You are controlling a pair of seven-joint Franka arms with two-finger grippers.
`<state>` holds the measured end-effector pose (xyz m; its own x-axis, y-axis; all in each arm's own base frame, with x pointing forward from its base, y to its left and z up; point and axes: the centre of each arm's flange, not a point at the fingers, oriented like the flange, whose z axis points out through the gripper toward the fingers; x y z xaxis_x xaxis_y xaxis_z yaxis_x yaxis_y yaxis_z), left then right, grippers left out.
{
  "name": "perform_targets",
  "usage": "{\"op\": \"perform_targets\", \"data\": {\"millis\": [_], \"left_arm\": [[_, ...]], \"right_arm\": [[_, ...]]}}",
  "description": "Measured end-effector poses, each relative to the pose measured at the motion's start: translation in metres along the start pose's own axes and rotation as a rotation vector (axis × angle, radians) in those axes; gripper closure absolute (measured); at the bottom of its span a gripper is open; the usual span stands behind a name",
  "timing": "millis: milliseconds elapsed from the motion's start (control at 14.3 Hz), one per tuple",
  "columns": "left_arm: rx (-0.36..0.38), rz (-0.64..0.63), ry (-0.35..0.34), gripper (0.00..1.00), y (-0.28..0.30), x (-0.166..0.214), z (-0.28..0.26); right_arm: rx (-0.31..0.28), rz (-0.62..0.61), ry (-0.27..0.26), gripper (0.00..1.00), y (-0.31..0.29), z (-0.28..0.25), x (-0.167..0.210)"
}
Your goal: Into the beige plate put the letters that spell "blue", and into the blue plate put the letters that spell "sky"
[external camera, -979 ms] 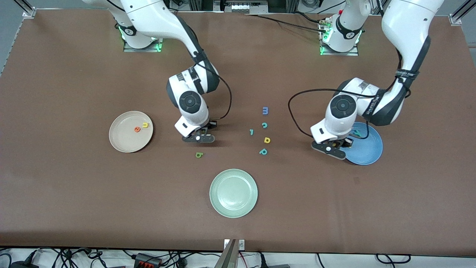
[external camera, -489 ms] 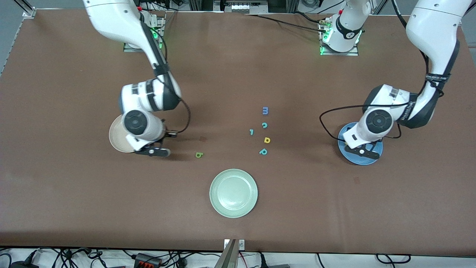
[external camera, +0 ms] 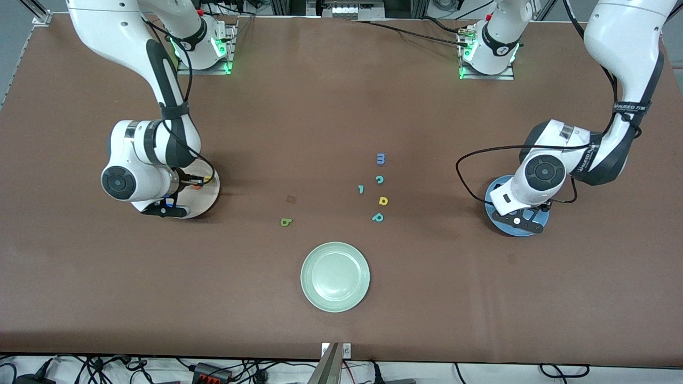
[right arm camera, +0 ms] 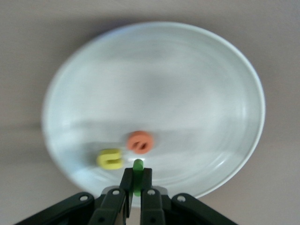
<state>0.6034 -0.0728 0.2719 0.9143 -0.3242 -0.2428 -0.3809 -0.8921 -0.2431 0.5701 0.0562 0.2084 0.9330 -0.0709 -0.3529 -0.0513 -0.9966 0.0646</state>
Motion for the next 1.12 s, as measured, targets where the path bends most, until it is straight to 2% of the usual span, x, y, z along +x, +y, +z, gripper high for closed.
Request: {"op": "perform_targets", "data": {"millis": [70, 280, 489, 699, 839, 909, 1049, 1119], "left_arm": [[-0.004, -0.009, -0.035, 0.00, 0.002, 0.000, -0.025], [-0.103, -0.080, -0.125, 0.00, -0.007, -0.008, -0.117], [-0.217, -0.149, -0.106, 0.00, -0.044, -0.022, -0.189], [-0.331, -0.188, -0.060, 0.00, -0.077, -0.033, -0.216], [-0.394, -0.204, -0.021, 0.00, -0.093, -0.049, -0.235], [-0.409, -0.212, 0.003, 0.00, -0.098, -0.060, -0.248], [-0.383, -0.235, 0.056, 0.00, -0.100, -0.087, -0.276], [-0.366, -0.250, 0.090, 0.00, -0.100, -0.101, -0.287]], "right_arm": [[0.002, -0.004, -0.003, 0.90, 0.010, 0.007, 0.000], [0.006, -0.004, -0.001, 0.89, 0.022, 0.012, 0.001], [0.001, -0.009, 0.020, 0.80, 0.023, 0.014, 0.005], [0.008, -0.025, 0.067, 0.52, 0.012, -0.017, 0.017], [0.018, -0.033, 0.124, 0.32, -0.012, -0.055, 0.027], [0.024, -0.030, 0.154, 0.20, -0.035, -0.071, 0.030], [0.027, 0.021, 0.191, 0.02, -0.097, -0.081, 0.031], [0.022, 0.067, 0.199, 0.00, -0.129, -0.078, 0.031]]}}
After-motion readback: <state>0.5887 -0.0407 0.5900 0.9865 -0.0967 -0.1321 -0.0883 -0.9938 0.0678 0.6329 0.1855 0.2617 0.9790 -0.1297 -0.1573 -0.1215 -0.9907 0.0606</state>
